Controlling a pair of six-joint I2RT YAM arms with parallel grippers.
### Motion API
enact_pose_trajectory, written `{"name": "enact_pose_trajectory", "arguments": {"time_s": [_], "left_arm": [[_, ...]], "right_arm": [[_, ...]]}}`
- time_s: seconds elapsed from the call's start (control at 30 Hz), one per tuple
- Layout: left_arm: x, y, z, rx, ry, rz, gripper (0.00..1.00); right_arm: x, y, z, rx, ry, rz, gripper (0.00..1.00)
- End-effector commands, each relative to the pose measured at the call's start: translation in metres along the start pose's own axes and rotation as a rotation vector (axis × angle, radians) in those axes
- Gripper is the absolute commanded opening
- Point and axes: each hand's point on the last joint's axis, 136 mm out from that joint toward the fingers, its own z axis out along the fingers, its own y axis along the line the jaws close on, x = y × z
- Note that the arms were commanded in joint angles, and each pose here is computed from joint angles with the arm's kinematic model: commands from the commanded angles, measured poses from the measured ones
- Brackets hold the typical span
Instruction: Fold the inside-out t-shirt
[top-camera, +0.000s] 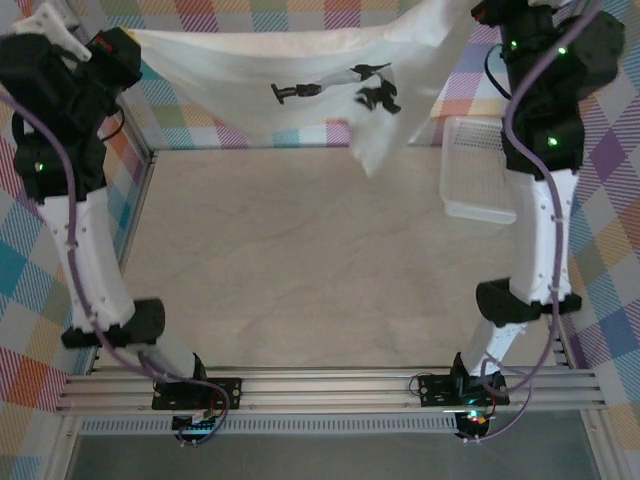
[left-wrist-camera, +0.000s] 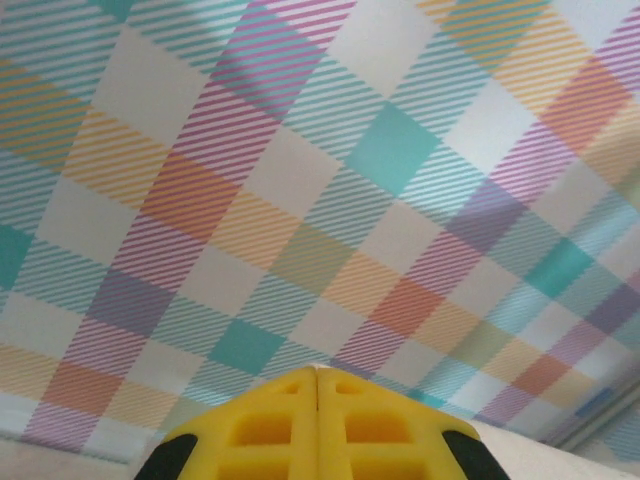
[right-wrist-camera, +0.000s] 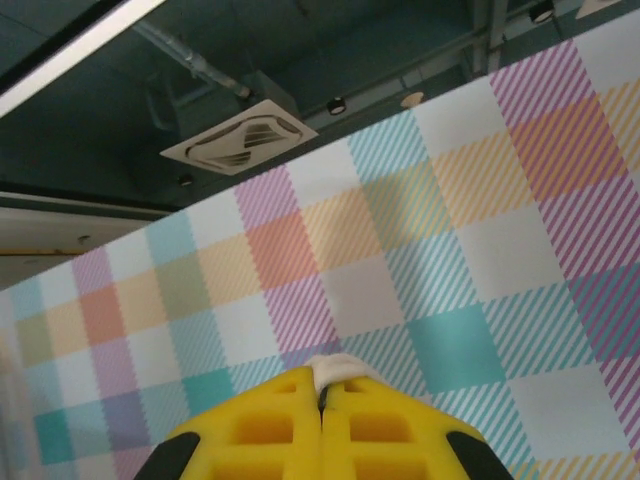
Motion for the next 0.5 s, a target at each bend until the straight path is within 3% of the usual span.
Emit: {"name": "enact_pose_trajectory", "arguments": {"time_s": [0.0, 0.1, 0.2, 0.27, 0.37, 0.47], "left_arm": [[0.06, 0.04, 0.013, -0.033, 0.118, 0.051, 0.0], [0.145, 0.079, 0.01, -0.014, 0.253, 0.016, 0.0], [0.228, 0.112, -0.004, -0.021, 0.389, -0.098, 0.0], [0.29, 0.146, -0.022, -0.114, 0.483, -0.184, 0.0], [0.363, 0.181, -0.05, -0.2, 0.567, -0.298, 0.0], [0.412, 0.202, -0.075, -0.272, 0.642, -0.38, 0.0]], "right_arm": [[0.105, -0.018, -0.012, 0.012, 0.333, 0.063, 0.0], [0.206, -0.04, -0.06, 0.043, 0.534, 0.167, 0.0], [0.298, -0.077, -0.131, 0.206, 0.679, 0.326, 0.0], [0.347, -0.098, -0.181, 0.338, 0.777, 0.42, 0.0], [0.403, -0.124, -0.249, 0.54, 0.916, 0.502, 0.0], [0.426, -0.144, -0.304, 0.726, 0.981, 0.53, 0.0]]}}
